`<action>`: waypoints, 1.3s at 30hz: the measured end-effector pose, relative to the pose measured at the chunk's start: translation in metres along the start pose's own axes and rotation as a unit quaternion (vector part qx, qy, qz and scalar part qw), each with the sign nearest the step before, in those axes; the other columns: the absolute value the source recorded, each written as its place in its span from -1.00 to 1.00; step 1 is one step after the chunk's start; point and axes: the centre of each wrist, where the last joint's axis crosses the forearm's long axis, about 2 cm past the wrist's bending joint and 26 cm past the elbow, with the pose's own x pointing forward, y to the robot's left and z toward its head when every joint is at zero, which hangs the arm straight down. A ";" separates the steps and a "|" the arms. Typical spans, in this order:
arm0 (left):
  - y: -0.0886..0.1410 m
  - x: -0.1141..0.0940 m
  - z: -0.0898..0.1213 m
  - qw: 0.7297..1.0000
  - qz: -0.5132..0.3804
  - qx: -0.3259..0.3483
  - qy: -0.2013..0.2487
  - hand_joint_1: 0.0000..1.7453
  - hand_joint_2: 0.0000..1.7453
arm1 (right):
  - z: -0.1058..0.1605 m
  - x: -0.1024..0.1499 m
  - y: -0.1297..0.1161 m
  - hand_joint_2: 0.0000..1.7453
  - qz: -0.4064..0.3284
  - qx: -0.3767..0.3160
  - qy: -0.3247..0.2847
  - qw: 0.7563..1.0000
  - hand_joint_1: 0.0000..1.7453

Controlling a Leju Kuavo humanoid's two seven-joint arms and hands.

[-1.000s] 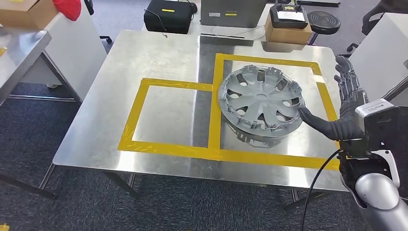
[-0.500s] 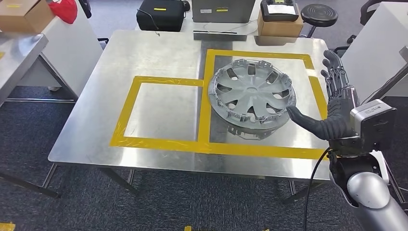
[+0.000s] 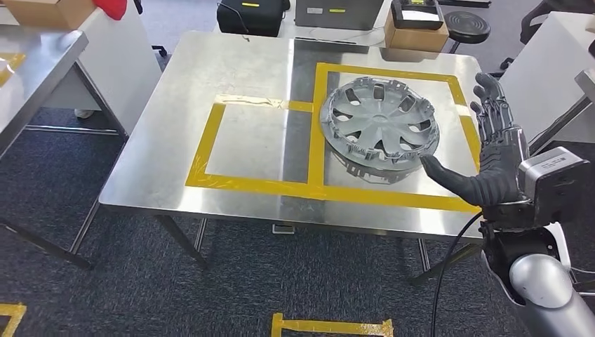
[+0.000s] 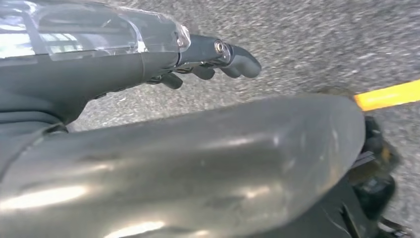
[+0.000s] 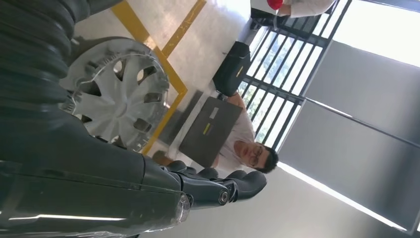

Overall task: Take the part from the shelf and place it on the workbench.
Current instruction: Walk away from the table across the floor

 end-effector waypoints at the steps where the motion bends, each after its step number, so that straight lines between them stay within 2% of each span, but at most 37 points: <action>1: 0.000 0.000 0.000 1.000 0.000 0.000 0.000 -1.00 -1.00 | 0.000 0.000 0.000 1.00 0.000 0.000 0.000 1.000 -1.00; 24: 0.003 0.000 0.000 1.000 0.001 0.003 0.002 -1.00 -1.00 | 0.006 -0.003 -0.003 1.00 -0.004 -0.017 0.012 1.000 -1.00; 39: 0.000 -0.001 0.000 1.000 0.002 0.000 0.005 -1.00 -1.00 | 0.024 -0.028 -0.037 1.00 0.000 -0.125 0.049 0.991 -1.00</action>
